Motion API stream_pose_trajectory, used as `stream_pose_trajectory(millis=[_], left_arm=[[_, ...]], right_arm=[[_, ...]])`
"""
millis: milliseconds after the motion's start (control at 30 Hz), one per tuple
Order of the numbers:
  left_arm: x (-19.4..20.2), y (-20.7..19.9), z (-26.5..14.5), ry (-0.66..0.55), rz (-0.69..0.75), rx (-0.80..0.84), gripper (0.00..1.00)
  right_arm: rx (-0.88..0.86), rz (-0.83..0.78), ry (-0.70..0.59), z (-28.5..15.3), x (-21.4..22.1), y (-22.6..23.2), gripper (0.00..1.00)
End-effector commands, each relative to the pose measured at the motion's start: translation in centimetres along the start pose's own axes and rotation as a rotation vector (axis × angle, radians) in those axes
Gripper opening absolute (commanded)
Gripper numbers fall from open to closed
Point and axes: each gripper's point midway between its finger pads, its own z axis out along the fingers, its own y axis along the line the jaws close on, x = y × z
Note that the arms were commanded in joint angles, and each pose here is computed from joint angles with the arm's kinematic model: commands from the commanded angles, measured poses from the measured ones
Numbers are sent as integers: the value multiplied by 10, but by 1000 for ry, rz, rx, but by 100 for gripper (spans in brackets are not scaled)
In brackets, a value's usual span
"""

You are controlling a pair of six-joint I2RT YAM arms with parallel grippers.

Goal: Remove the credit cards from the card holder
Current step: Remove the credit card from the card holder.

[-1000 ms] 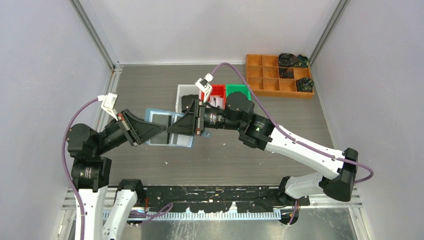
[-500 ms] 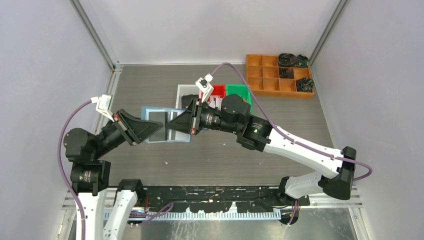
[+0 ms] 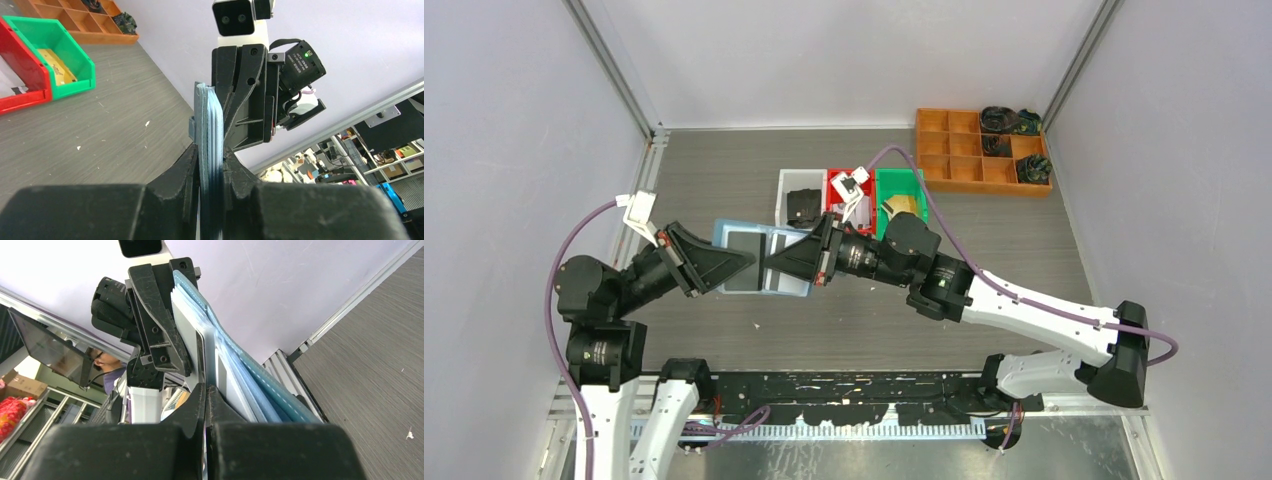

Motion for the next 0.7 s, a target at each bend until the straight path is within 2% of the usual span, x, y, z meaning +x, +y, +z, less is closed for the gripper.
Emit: stream_pose_trajectory(millis=[0,267,300,333,400,533,667], left_arm=[[-9,-24,-3,-18,101,61,18],[-11,-24,-2,-26,104,51,19],[-11,-24,-2,-26,105,50,19],[-11,-23,-2,-27,102,48,20],[-11,-23,-3,-31,104,47,21],[-11,-25,-3,-35,107,48,21],[-11,-25,-3,-34,103,48,20]], right_arm=[[-38,-13,-82,-10,-18,14,1],[-20,-13,-91,-16,-17,10,2],[-23,-14,-83,-14,-17,11,12],[-26,-14,-73,-11,-16,12,27],[-30,-14,-54,-6,-15,14,41],[-22,-18,-40,2,-14,12,48],[-3,-15,-9,10,-10,8,50]])
